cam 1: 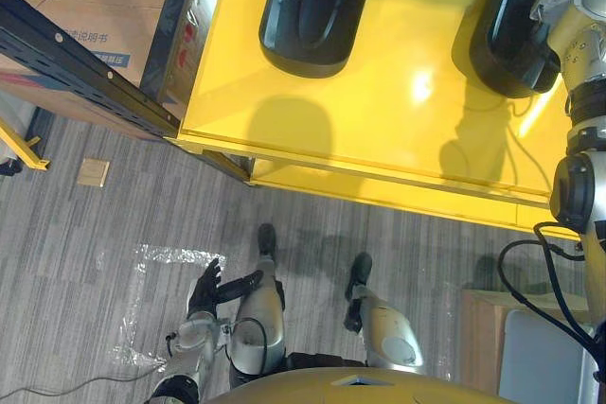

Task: Walk over and take three plastic housings, then place them on the shelf

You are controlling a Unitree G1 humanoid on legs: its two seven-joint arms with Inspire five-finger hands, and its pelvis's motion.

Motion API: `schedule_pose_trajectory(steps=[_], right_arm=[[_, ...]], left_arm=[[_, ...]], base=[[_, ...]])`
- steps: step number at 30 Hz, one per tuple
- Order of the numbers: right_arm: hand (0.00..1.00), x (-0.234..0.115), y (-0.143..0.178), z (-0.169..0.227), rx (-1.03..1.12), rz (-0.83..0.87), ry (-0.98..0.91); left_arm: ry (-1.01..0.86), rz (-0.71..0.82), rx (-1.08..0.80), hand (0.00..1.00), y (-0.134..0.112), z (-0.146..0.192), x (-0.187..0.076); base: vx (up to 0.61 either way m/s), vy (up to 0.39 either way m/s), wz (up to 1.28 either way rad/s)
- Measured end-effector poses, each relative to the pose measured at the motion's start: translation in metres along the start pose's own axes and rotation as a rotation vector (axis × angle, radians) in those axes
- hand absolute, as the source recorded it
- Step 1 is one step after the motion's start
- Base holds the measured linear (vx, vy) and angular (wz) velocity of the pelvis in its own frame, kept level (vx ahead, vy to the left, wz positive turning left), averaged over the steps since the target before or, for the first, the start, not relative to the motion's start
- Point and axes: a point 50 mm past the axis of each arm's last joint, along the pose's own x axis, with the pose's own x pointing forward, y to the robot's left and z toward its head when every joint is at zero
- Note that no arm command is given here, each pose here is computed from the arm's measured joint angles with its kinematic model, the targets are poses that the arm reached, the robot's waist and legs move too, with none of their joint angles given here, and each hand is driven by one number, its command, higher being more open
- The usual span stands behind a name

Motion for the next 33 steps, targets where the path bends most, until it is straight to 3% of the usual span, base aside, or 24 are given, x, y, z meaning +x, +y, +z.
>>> schedule_pose_trajectory(steps=[12,23,33], right_arm=[[1.00,0.000,-0.004,0.010,0.053,-0.044,-0.097],[1.00,0.000,-0.015,-0.014,0.042,-0.090,-0.012],[1.00,0.001,-0.011,-0.019,0.015,-0.009,0.033]], left_arm=[[0.000,0.001,-0.001,1.00,0.000,0.000,0.000],[0.006,0.004,-0.002,1.00,0.001,-0.001,0.000],[0.007,0.008,-0.002,1.00,0.002,-0.002,0.000]], base=[[0.00,0.000,0.00],[0.00,0.000,0.00],[0.00,0.000,0.00]])
